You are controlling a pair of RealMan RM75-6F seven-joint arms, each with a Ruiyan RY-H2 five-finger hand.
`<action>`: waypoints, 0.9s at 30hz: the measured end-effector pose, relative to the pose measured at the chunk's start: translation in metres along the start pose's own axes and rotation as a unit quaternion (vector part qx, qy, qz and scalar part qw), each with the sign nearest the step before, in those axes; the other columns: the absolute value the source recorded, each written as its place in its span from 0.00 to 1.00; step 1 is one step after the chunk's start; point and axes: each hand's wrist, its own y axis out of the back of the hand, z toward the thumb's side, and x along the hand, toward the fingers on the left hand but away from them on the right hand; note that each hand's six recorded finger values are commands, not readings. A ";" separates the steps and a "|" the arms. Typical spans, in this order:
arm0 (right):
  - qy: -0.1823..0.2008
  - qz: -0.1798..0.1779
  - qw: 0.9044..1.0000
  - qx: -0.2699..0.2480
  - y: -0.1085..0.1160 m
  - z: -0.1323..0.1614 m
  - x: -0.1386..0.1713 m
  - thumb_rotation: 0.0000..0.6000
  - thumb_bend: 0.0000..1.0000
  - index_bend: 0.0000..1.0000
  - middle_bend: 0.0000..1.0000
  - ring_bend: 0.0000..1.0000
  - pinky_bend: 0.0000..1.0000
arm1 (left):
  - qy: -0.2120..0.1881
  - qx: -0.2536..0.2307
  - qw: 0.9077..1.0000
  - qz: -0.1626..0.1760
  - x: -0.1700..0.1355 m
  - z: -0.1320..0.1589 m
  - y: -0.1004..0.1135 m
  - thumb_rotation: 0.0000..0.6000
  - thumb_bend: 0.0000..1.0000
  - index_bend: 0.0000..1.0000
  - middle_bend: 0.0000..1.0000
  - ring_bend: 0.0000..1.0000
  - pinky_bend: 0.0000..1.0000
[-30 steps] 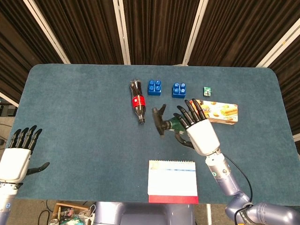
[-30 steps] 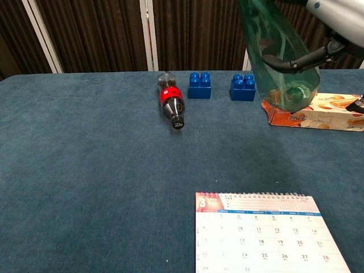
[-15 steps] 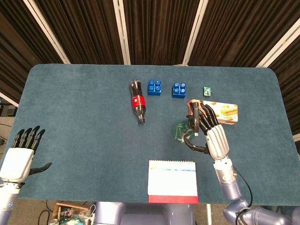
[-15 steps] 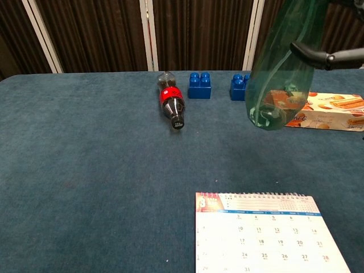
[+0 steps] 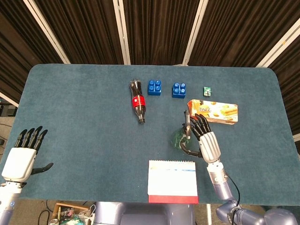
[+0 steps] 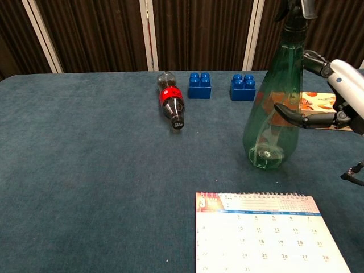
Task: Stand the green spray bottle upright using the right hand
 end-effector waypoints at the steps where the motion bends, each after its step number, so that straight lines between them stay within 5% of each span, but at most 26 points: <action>1: -0.003 0.001 1.000 -0.001 -0.002 -0.002 0.000 1.00 0.52 1.00 0.16 0.00 0.00 | -0.003 -0.003 1.000 -0.002 0.000 0.001 0.000 1.00 0.05 0.00 0.00 0.00 0.04; 9: -0.007 -0.002 1.000 0.000 -0.004 -0.007 -0.002 1.00 0.55 0.95 0.15 0.00 0.00 | -0.011 -0.006 1.000 -0.006 0.000 0.003 -0.001 1.00 0.05 0.00 0.00 0.00 0.04; 17: -0.010 0.004 1.000 0.006 -0.001 -0.012 0.000 1.00 0.36 0.31 0.00 0.00 0.00 | -0.013 -0.008 1.000 -0.004 0.000 0.003 -0.001 1.00 0.05 0.00 0.00 0.00 0.04; 27: -0.017 0.038 0.999 0.033 -0.001 -0.018 0.003 1.00 0.23 0.00 0.00 0.00 0.00 | -0.007 -0.019 1.000 0.001 0.000 0.000 0.003 1.00 0.05 0.00 0.00 0.00 0.04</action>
